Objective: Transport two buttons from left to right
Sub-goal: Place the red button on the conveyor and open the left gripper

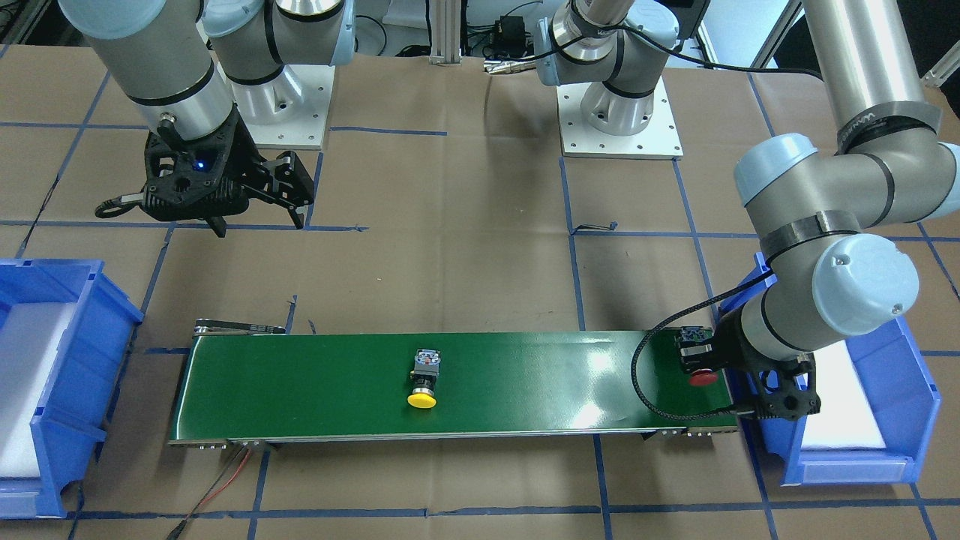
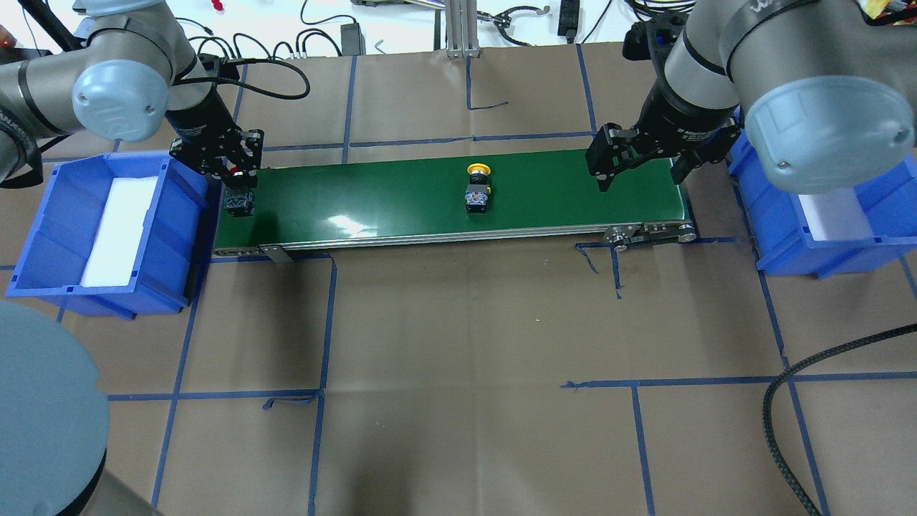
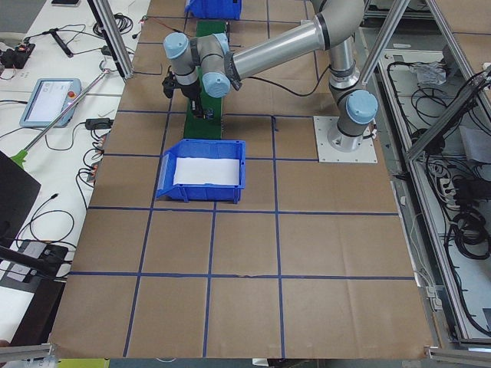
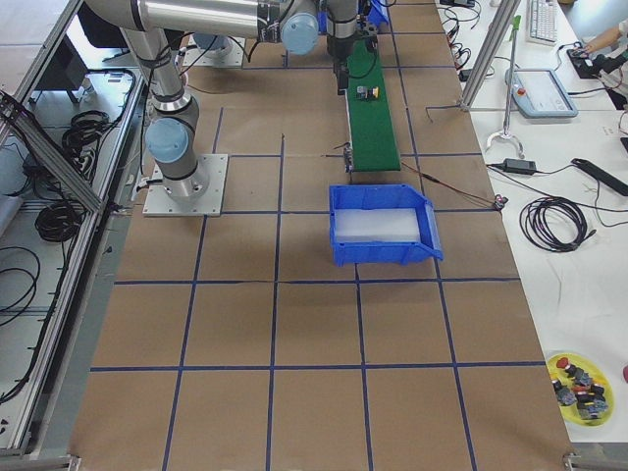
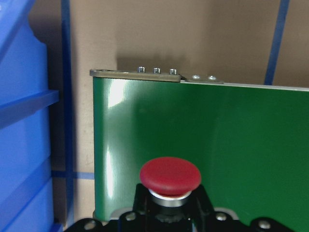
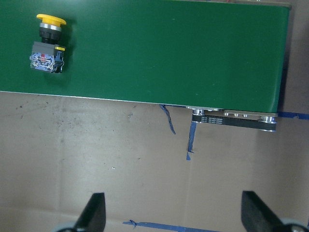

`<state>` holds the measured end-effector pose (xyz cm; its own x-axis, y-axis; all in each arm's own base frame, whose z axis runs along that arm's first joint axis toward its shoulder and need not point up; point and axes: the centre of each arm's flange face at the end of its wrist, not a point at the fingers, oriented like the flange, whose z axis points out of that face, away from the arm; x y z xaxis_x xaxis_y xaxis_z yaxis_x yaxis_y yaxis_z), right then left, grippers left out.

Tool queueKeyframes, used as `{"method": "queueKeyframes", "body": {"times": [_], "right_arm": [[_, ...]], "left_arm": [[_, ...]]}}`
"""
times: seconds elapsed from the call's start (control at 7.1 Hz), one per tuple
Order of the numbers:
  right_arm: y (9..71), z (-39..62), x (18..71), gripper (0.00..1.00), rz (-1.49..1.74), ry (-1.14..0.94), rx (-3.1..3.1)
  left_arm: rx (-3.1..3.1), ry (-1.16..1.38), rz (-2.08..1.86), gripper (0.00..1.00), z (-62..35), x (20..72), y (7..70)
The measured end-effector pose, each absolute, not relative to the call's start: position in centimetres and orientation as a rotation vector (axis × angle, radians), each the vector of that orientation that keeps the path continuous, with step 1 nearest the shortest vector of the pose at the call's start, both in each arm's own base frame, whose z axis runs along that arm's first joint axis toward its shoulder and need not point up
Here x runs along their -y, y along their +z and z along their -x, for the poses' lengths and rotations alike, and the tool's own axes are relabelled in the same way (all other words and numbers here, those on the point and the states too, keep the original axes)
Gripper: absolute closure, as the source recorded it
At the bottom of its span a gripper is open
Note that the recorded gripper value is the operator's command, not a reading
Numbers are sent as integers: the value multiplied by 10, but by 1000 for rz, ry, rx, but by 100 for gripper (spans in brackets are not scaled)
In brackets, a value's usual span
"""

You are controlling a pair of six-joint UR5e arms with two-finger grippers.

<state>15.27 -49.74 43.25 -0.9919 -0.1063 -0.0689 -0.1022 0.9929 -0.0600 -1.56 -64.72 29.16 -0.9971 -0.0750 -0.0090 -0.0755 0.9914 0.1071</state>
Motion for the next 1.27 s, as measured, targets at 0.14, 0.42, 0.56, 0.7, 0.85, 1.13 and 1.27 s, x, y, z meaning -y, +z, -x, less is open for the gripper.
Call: {"method": "queueKeyframes", "body": {"times": [0.14,0.42,0.56,0.7,0.85,1.13,1.27], "right_arm": [[427,-153,499,0,161,-115,-3058],[417,-154,499,0,160,-153,-3054],[410,-154,500,0,160,-175,-3052],[404,-154,501,0,160,-197,-3051],[399,-154,502,0,160,-204,-3051],[385,-154,507,0,157,-182,-3051],[379,-154,511,0,154,-169,-3052]], "left_arm": [[-3129,151,108,92,15,651,281],[-3128,151,105,1,14,655,267],[-3128,157,115,0,14,656,263],[-3128,159,126,0,14,658,260],[-3127,148,130,0,13,659,264],[-3123,83,124,0,15,660,290],[-3121,46,120,0,16,656,309]]}}
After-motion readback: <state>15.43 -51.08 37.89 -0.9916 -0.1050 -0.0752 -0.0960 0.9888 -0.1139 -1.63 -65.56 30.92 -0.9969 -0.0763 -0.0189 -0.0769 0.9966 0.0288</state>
